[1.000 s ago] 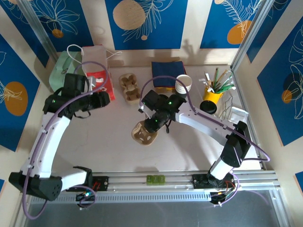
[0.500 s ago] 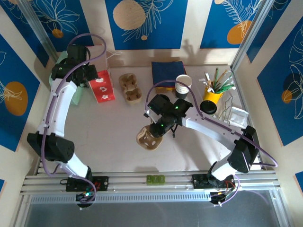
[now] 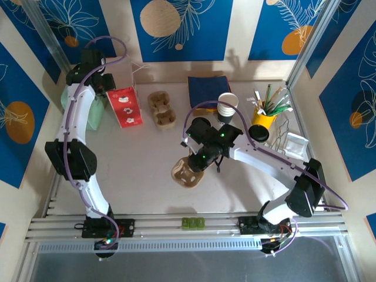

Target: Pack the takeout coffee

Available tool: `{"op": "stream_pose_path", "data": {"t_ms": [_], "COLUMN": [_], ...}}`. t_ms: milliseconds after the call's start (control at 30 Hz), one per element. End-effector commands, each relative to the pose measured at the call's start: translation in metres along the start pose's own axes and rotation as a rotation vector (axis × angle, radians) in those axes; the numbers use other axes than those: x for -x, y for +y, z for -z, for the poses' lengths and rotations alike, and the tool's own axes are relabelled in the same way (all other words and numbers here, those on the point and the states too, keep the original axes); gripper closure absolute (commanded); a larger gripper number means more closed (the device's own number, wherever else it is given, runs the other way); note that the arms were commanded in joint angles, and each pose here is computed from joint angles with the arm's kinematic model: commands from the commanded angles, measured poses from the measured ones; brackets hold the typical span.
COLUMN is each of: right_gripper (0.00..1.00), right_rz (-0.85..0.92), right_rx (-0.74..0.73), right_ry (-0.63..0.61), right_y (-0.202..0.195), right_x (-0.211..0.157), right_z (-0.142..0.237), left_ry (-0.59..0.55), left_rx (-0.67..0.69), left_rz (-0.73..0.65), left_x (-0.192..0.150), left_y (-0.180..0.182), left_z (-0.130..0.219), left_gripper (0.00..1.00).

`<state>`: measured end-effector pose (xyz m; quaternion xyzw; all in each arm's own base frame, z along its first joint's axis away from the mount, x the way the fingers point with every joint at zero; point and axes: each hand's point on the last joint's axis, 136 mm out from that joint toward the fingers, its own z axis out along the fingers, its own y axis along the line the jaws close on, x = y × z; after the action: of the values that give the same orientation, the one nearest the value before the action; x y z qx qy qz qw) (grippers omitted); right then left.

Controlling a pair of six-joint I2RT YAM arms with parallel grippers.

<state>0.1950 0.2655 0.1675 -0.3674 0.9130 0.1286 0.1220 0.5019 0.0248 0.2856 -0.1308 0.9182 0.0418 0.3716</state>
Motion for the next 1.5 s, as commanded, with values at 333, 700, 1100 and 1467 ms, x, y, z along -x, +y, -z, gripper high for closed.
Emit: {"op": "stream_pose_path", "data": {"t_ms": [333, 700, 1100, 1467], "right_gripper": [0.71, 0.71, 0.71, 0.71], "right_rz": [0.003, 0.002, -0.001, -0.002], "right_rx": [0.043, 0.043, 0.046, 0.05], "right_ry": [0.025, 0.03, 0.026, 0.027], "right_y": [0.004, 0.004, 0.005, 0.007], "right_x": [-0.009, -0.011, -0.011, -0.011], "right_z": [0.006, 0.006, 0.008, 0.014], "left_ry": [-0.065, -0.018, 0.016, 0.03], "left_rx": [0.034, 0.041, -0.006, -0.057], "left_rz": [-0.063, -0.034, -0.013, 0.086], "left_x": [0.043, 0.031, 0.021, -0.02], "left_y": [0.002, 0.004, 0.002, 0.015], "left_z": [-0.027, -0.045, -0.013, 0.068], "left_gripper": [0.57, 0.75, 1.0, 1.0]}}
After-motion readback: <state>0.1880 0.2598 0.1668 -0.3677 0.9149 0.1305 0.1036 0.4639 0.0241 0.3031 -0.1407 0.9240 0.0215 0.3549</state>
